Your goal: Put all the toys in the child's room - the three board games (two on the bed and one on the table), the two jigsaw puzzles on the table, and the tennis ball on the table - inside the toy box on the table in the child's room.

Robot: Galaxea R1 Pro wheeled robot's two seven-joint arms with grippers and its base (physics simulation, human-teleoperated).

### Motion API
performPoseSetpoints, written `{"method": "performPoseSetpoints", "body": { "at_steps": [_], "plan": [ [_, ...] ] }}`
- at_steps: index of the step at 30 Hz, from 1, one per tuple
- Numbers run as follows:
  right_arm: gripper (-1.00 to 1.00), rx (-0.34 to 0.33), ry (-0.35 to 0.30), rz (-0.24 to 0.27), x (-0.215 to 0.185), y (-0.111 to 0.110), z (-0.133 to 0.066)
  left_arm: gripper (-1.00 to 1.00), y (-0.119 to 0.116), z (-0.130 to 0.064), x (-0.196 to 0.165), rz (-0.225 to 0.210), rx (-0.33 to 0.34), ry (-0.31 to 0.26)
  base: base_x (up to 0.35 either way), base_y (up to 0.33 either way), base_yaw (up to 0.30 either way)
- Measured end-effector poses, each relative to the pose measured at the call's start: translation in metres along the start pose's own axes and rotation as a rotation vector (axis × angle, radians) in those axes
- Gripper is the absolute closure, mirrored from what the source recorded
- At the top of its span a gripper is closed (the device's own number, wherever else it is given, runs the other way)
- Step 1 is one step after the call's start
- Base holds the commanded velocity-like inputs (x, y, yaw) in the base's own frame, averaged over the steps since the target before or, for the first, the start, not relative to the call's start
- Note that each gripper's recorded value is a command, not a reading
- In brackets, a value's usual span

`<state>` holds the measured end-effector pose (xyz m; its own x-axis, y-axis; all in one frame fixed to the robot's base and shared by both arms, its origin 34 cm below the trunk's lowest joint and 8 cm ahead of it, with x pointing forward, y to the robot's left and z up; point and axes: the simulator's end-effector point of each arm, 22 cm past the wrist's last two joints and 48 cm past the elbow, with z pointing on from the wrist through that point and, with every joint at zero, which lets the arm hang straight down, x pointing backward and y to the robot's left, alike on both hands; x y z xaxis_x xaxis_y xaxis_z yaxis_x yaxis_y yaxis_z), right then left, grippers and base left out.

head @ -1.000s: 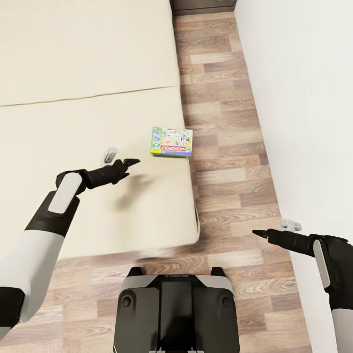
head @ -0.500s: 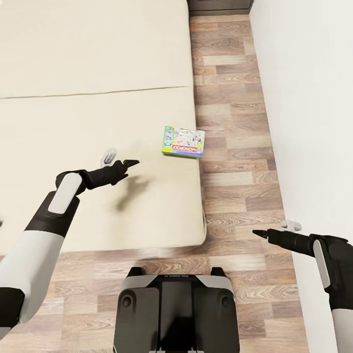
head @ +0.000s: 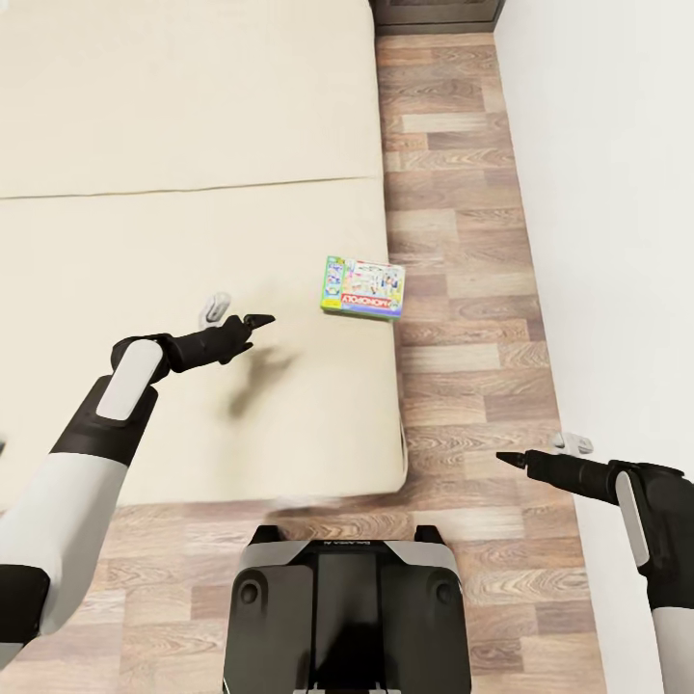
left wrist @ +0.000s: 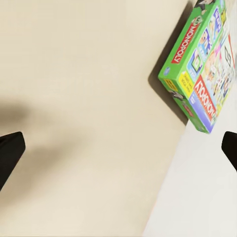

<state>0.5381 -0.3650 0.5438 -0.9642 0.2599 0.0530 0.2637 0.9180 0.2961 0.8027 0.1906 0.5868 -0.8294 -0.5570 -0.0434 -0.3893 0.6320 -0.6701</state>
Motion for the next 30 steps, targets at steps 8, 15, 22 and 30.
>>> {"method": "performPoseSetpoints", "body": {
  "at_steps": [8, 15, 22, 30],
  "plan": [
    [-1.00, 0.000, 0.000, 0.000, 0.0001, -0.0001, 0.0000, -1.00, -0.0002, 0.0005, 0.0004, 0.001, -0.001, 0.000, 0.194, 0.000, 0.004],
    [-1.00, 0.001, 0.001, 0.000, 0.0000, -0.0003, 0.0000, -1.00, 0.0008, 0.0008, 0.0004, 0.004, -0.006, 0.000, 0.082, 0.000, 0.001],
    [-1.00, 0.001, 0.000, 0.000, -0.0002, -0.0004, -0.0001, -1.00, 0.0007, 0.0012, -0.0010, 0.009, -0.010, -0.002, 0.032, 0.000, 0.001],
    [-1.00, 0.001, 0.001, 0.000, -0.0002, -0.0005, -0.0001, -1.00, 0.0022, 0.0034, -0.0071, 0.006, -0.021, -0.004, 0.012, 0.000, 0.000]
  ]
}}
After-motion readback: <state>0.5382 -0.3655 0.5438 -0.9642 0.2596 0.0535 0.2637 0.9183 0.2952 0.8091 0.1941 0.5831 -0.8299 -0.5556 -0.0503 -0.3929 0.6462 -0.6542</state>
